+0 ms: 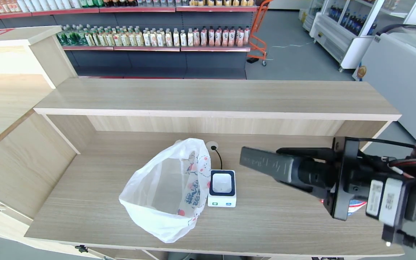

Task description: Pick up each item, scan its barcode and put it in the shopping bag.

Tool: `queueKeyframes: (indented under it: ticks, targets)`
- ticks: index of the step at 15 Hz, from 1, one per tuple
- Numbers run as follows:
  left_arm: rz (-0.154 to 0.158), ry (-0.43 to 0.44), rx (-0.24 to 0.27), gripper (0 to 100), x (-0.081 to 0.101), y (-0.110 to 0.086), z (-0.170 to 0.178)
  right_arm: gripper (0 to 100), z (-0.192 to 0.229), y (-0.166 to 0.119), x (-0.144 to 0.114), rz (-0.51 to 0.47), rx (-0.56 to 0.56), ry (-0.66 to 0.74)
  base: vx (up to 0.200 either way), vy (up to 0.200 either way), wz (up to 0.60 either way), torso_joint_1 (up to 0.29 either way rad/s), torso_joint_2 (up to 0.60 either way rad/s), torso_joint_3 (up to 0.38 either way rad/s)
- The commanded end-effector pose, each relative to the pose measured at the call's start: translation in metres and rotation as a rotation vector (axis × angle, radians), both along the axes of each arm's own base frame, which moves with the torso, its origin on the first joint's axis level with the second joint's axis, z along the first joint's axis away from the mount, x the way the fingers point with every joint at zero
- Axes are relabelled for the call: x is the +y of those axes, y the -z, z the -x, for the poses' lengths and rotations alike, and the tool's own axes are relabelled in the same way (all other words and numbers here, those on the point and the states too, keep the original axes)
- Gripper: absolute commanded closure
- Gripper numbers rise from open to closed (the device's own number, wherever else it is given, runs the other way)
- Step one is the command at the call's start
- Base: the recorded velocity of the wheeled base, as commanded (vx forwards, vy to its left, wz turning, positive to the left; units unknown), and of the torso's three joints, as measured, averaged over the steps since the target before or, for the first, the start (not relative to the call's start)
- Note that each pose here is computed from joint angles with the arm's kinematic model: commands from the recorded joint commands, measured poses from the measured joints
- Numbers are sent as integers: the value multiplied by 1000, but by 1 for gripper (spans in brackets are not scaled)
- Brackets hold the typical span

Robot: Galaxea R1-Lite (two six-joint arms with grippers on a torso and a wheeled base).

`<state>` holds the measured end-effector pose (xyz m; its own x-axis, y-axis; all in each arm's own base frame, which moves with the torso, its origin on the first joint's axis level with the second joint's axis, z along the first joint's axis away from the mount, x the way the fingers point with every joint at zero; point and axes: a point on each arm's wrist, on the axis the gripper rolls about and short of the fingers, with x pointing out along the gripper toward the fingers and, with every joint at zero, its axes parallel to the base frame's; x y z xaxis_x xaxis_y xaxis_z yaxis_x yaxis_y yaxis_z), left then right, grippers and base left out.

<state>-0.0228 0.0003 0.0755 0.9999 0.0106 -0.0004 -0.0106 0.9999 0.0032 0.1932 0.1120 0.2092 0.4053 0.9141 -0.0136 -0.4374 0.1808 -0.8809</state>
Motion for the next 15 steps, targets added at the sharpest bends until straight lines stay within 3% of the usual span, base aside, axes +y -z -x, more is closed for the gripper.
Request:
queueKeyframes:
  ticks: [1, 2, 3, 7, 10, 15]
  targets:
    - [0, 0, 0, 0, 0, 0, 0, 100, 22, -18, -48, -455, 466, 386, 0, 0, 0, 0, 0, 0]
    - [0, -2, 0, 0, 0, 0, 0, 100, 22, -7, -50, -603, 667, 479, 0, 0, 0, 0, 0, 0]
    - [0, 0, 0, 0, 0, 0, 0, 100, 21, 1, -51, -682, 795, 506, 0, 0, 0, 0, 0, 0]
    - [0, 0, 0, 0, 0, 0, 0, 100, 11, 28, -52, -913, 1208, 553, 0, 0, 0, 0, 0, 0]
    - [0, 0, 0, 0, 0, 0, 0, 100, 1, 42, -50, -973, 1349, 592, 0, 0, 0, 0, 0, 0]
    - [-1, 0, 0, 0, 0, 0, 0, 100, 1, 56, -53, -1012, 1444, 642, 0, 0, 0, 0, 0, 0]
